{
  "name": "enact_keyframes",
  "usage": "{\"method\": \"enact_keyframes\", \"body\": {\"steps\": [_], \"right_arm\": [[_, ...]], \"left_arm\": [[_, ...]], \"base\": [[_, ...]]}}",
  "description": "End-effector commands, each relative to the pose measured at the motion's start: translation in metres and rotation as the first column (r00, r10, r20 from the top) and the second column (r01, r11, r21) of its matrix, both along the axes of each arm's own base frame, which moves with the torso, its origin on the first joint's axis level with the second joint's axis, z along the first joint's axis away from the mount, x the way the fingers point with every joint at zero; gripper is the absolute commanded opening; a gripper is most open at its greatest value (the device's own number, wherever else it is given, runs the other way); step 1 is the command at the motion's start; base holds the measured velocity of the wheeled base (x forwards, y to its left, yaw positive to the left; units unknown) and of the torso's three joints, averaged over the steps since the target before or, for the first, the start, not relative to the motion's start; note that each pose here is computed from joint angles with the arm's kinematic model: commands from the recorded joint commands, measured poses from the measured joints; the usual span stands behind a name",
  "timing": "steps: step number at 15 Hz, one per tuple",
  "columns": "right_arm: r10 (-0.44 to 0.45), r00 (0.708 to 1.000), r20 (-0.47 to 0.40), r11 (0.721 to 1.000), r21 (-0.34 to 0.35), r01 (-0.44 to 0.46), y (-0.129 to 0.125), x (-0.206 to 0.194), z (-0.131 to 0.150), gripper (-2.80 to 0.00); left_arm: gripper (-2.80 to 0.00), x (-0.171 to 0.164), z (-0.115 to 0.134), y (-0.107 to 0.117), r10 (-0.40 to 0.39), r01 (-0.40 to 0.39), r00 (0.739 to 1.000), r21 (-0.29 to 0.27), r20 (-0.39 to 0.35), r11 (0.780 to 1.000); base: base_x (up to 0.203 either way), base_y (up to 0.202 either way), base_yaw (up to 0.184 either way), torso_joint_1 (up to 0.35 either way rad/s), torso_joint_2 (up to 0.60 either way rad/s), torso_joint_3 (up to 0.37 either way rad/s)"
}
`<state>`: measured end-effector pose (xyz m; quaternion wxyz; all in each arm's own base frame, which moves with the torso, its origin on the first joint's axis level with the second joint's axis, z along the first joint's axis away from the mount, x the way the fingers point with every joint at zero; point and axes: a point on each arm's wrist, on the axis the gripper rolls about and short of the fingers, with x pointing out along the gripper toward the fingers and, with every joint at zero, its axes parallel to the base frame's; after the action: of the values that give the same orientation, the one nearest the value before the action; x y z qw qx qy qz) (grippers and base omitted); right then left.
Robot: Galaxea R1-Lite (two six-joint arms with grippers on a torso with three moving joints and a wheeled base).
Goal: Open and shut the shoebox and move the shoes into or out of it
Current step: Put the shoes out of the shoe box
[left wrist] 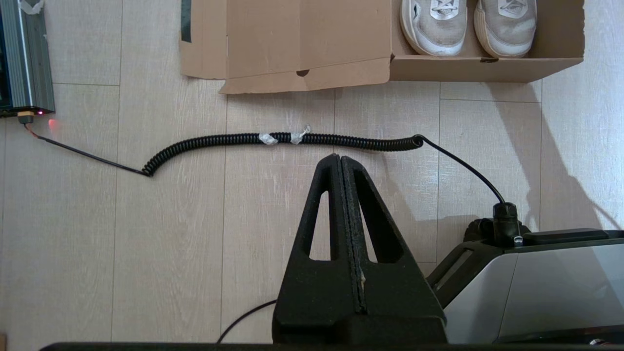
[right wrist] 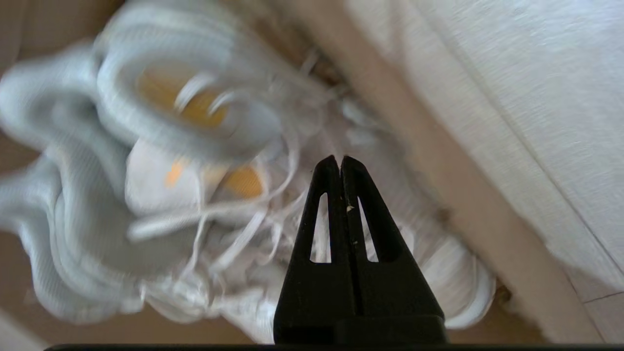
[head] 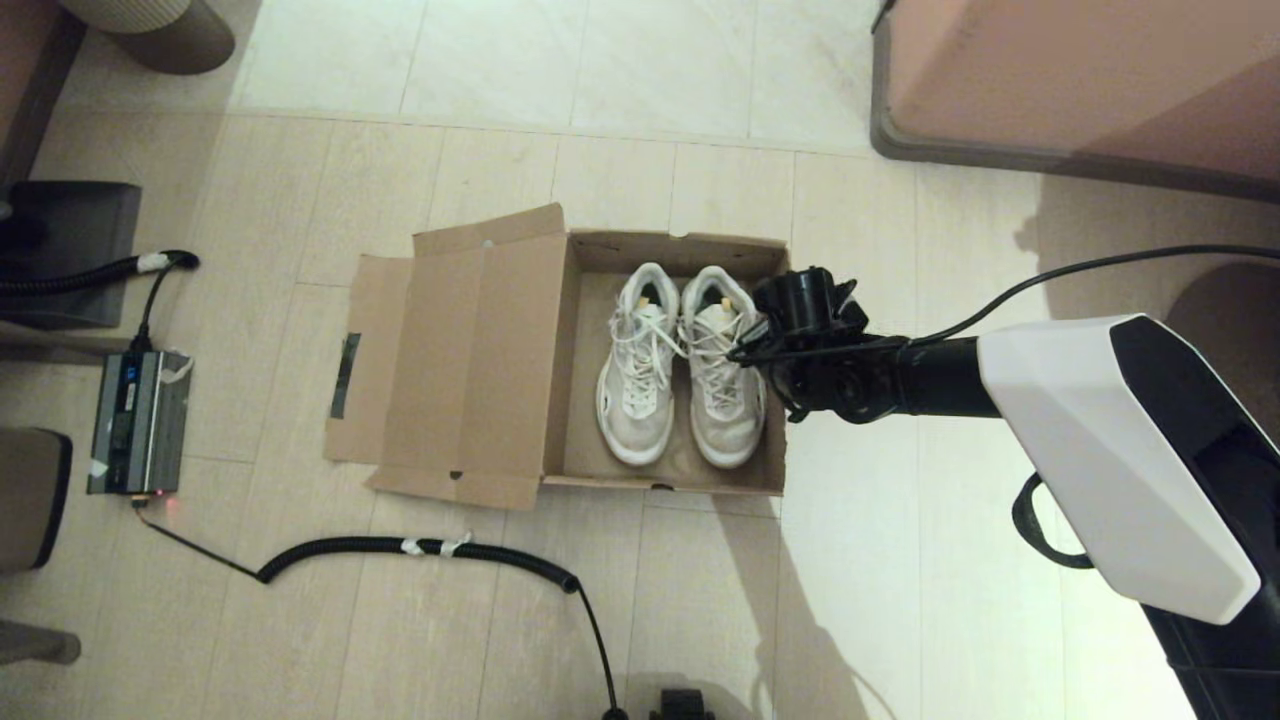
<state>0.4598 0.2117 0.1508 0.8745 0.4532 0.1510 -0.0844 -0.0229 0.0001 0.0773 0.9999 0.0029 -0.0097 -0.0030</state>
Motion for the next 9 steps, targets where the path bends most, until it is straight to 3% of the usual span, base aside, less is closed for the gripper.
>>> {"method": "enact_keyframes", "body": {"steps": [1, 4, 9], "right_arm": [[-0.021, 1.000, 0.002, 0.999, 0.024, 0.021, 0.000, 0.000, 0.000, -2.80], [-0.041, 0.999, -0.002, 0.996, 0.077, 0.041, 0.000, 0.000, -0.001, -2.80], [-0.054, 0.998, -0.039, 0.997, 0.052, 0.056, -0.003, 0.004, -0.015, -2.80]], "left_arm": [[-2.80, 0.001, -0.002, 0.000, 0.000, 0.000, 1.000, 0.000, -0.007, 1.000], [-2.80, 0.001, -0.002, 0.000, 0.000, 0.000, 1.000, 0.000, -0.007, 1.000], [-2.80, 0.001, -0.002, 0.000, 0.000, 0.000, 1.000, 0.000, -0.007, 1.000]], "base": [[0.000, 0.000, 0.000, 0.000, 0.00, 0.000], [0.000, 0.000, 0.000, 0.000, 0.00, 0.000], [0.000, 0.000, 0.000, 0.000, 0.00, 0.000]]}}
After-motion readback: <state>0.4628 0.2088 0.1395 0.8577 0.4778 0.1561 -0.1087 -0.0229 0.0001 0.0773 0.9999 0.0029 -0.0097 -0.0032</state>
